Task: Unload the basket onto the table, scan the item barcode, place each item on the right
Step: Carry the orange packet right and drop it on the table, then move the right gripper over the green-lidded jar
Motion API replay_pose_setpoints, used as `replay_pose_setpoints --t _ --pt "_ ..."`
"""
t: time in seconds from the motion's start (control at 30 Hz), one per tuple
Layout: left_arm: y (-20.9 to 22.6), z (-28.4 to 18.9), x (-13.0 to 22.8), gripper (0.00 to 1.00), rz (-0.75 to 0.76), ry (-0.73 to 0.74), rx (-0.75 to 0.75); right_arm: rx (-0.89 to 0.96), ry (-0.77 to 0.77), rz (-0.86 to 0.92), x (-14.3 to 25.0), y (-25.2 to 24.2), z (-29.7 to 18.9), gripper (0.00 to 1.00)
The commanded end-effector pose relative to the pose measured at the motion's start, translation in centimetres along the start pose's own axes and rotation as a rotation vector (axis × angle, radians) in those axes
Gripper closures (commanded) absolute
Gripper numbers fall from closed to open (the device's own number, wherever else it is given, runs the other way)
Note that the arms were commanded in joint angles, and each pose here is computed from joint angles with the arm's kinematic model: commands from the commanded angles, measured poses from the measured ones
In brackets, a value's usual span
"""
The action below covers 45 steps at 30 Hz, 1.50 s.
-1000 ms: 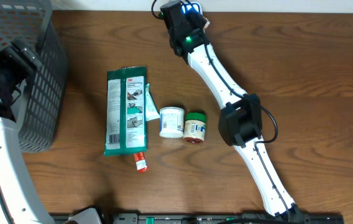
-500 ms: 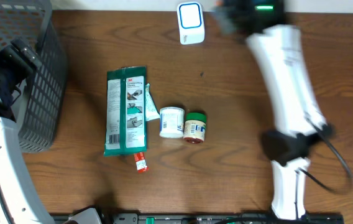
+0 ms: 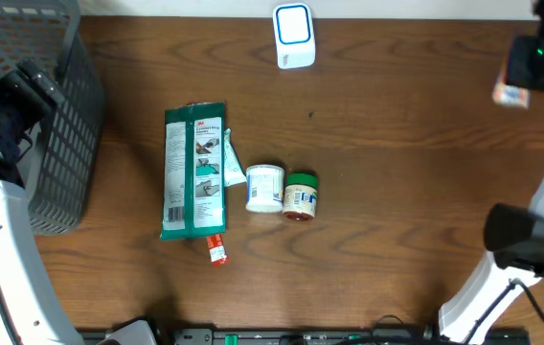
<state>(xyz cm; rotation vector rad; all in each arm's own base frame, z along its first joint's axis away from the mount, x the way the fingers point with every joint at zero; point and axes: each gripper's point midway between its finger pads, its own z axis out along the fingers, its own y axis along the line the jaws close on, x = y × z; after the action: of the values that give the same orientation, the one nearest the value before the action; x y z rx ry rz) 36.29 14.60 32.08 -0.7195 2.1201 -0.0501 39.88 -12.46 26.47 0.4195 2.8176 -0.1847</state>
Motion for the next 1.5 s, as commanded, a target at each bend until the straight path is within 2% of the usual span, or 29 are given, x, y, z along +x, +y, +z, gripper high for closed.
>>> replay_pose_setpoints --t 0.0,0.1,0.23,0.37,0.5,0.53,0.57,0.63,0.8,1.03,1.13,1.23,1.47 --pt "0.1 -0.3 -0.3 0.07 -0.006 -0.011 -0.004 0.004 0.171 0.097 2.9 -1.9 5.1 0.99" --pt "0.1 -0.3 -0.3 0.07 -0.006 -0.011 -0.004 0.017 0.292 0.161 5.8 -2.6 10.9 0.99" --pt "0.1 -0.3 -0.3 0.07 -0.006 -0.011 -0.004 0.022 0.354 0.171 9.8 -1.9 18.7 0.99" --pt "0.1 -0.3 -0.3 0.07 -0.006 -0.011 -0.004 0.063 0.349 0.189 12.7 -2.1 23.3 0.99" --pt "0.1 -0.3 -0.3 0.07 -0.006 -0.011 -0.004 0.190 0.325 0.169 14.1 -4.0 25.1 0.99" --pt "0.1 -0.3 -0.3 0.07 -0.006 -0.011 -0.004 0.217 0.316 0.165 14.4 -4.4 25.5 0.97" --pt "0.1 -0.3 -0.3 0.07 -0.006 -0.011 -0.004 0.217 0.310 0.166 14.3 -4.4 25.6 0.82" --pt "0.1 -0.3 -0.3 0.07 -0.006 -0.011 -0.004 0.216 0.305 0.167 14.2 -4.4 25.6 0.54" --pt "0.1 -0.3 -0.3 0.07 -0.006 -0.011 -0.004 0.213 0.319 0.160 12.7 -4.6 22.9 0.42" --pt "0.1 -0.3 -0.3 0.07 -0.006 -0.011 -0.004 0.061 0.284 0.187 8.7 -2.6 16.7 0.21" --pt "0.1 -0.3 -0.3 0.07 -0.006 -0.011 -0.004 -0.013 0.279 0.198 8.1 -1.5 14.9 0.18" --pt "0.1 -0.3 -0.3 0.07 -0.006 -0.011 -0.004 -0.173 0.286 0.219 7.8 1.1 13.3 0.18" --pt "0.1 -0.3 -0.3 0.07 -0.006 -0.011 -0.004 -0.738 0.346 0.058 9.5 10.0 7.8 0.23"
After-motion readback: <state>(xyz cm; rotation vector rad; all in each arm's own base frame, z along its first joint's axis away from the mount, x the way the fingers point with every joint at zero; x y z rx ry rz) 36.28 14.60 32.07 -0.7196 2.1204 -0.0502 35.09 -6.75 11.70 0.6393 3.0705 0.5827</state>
